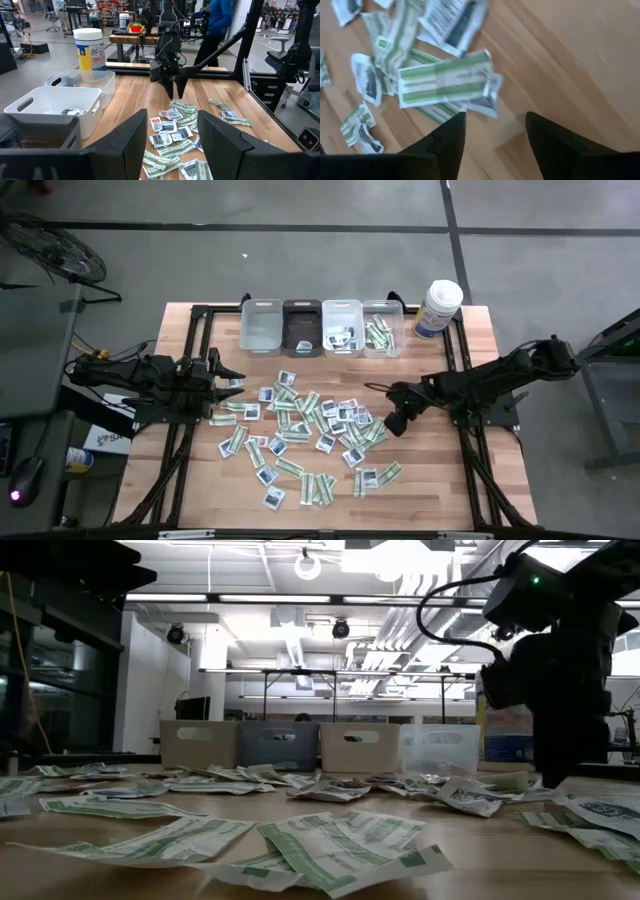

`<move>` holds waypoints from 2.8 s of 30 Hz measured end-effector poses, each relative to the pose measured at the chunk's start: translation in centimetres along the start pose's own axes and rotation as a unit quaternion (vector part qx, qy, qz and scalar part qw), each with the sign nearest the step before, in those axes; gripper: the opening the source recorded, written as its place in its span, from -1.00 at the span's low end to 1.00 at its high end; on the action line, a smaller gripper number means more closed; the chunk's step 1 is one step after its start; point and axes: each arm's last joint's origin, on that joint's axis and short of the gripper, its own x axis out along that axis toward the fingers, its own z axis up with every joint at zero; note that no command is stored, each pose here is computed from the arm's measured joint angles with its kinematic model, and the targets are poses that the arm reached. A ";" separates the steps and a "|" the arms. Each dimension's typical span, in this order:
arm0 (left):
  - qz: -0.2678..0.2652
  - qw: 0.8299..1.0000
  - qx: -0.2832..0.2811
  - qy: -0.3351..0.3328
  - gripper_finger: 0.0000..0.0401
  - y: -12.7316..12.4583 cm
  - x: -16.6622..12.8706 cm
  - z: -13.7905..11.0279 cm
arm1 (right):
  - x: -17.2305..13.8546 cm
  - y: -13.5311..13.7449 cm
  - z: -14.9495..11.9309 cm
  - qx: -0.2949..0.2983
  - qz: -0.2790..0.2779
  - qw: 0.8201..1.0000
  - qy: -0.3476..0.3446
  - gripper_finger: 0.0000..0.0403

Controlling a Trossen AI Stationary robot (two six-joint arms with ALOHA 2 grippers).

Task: Pick & Place First Aid Supplies
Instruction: Put the orange ointment pack into the gray bin

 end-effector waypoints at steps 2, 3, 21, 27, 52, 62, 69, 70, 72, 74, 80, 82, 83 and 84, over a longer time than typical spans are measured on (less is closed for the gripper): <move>0.000 1.000 0.000 0.000 -0.14 0.0 0.0 0.0 | 0.0 0.2 0.2 -0.023 0.008 1.000 -0.011 -0.02; 0.000 1.000 0.000 0.000 -0.14 0.0 0.0 0.0 | 0.0 0.2 0.2 -0.033 0.010 0.999 -0.012 -0.02; 0.000 1.000 0.000 0.000 -0.14 0.0 0.0 0.0 | 1.2 0.1 0.2 -0.092 0.025 0.995 0.030 -0.04; 0.000 1.000 0.000 0.000 -0.14 0.0 0.0 0.0 | 1.6 0.4 0.4 -0.099 0.043 0.994 0.026 -0.07; 0.000 1.000 0.000 0.000 -0.14 0.0 0.0 0.0 | 1.7 0.0 0.3 -0.057 0.010 0.998 0.015 -0.98; 0.000 1.000 0.000 0.000 -0.14 0.0 0.0 0.0 | 0.9 0.4 0.4 -0.006 -0.004 1.000 0.025 -1.00; 0.000 1.000 0.000 0.000 -0.14 0.0 0.0 0.0 | -1.7 1.7 0.9 -0.004 -0.034 0.999 0.012 -1.00; 0.000 1.000 0.000 0.000 -0.14 0.0 0.0 0.0 | -2.2 1.9 1.0 -0.004 -0.036 0.999 0.012 -1.00; 0.000 1.000 0.000 0.000 -0.14 0.0 0.0 0.0 | -3.0 2.1 1.0 -0.005 -0.046 0.999 0.018 -1.00; 0.000 1.000 0.000 0.000 -0.14 0.0 0.0 0.0 | -3.7 2.5 0.9 -0.012 -0.065 0.998 0.019 -1.00; 0.000 1.000 0.000 0.000 -0.14 0.0 0.0 0.0 | -5.7 3.8 1.1 -0.023 -0.084 0.996 0.022 -1.00; 0.000 1.000 0.000 0.000 -0.14 0.0 0.0 0.0 | -6.4 4.5 1.5 -0.032 -0.080 0.996 0.011 -1.00; 0.000 1.000 0.000 0.000 -0.14 0.0 0.0 0.0 | -6.7 4.8 1.7 -0.036 -0.079 0.996 0.006 -1.00; 0.000 1.000 0.000 0.000 -0.14 0.0 0.0 0.0 | -6.9 5.0 1.8 -0.039 -0.078 0.996 0.001 -1.00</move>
